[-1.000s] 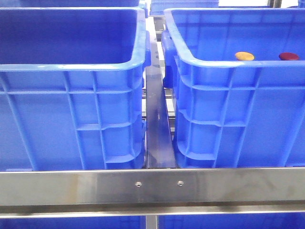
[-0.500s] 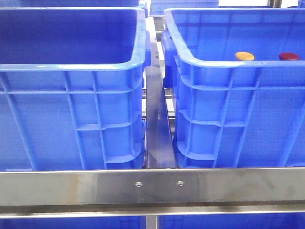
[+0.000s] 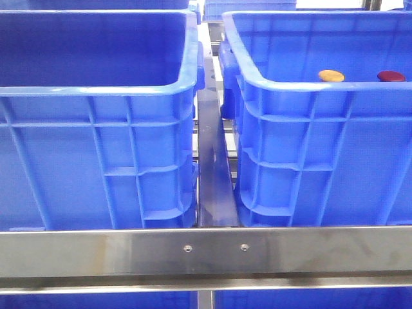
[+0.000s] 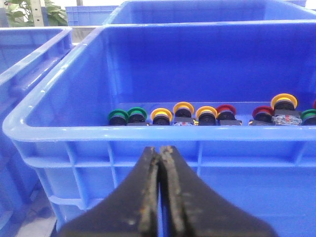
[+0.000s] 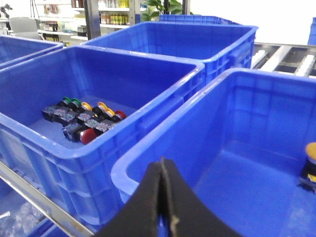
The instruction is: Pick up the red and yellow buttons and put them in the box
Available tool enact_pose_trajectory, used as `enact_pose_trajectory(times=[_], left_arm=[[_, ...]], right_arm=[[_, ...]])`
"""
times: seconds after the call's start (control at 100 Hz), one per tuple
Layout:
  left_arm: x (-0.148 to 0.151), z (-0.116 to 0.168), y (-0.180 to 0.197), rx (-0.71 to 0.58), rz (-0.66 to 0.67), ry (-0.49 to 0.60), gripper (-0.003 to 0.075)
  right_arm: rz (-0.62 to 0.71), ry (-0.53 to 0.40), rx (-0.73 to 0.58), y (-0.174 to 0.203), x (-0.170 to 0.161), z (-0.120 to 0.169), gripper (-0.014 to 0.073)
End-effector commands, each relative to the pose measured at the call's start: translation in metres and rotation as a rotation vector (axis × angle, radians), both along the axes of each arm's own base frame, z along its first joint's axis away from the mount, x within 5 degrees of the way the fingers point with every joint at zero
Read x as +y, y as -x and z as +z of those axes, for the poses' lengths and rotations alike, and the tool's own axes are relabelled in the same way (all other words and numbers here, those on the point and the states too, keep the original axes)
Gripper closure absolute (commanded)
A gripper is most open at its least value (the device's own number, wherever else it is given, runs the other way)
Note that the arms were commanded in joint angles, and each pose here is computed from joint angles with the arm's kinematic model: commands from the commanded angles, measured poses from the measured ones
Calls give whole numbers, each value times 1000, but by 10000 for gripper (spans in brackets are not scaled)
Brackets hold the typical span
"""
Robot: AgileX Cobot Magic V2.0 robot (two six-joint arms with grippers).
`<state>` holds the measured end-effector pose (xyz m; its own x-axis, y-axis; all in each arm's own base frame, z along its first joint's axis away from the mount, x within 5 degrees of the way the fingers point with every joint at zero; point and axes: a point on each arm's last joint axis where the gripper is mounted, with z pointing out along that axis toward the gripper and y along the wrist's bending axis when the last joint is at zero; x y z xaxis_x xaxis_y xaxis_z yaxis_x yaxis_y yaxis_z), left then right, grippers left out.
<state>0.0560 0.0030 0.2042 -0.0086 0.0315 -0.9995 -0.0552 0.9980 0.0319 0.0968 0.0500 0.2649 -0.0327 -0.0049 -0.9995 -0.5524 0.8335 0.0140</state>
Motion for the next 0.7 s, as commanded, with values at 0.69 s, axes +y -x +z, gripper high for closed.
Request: enact_pose_trajectory(times=[0.69], left_arm=[[0,-10,0,-49,5,9,740]], right_arm=[[-279,10,40,14,-23,5,657]])
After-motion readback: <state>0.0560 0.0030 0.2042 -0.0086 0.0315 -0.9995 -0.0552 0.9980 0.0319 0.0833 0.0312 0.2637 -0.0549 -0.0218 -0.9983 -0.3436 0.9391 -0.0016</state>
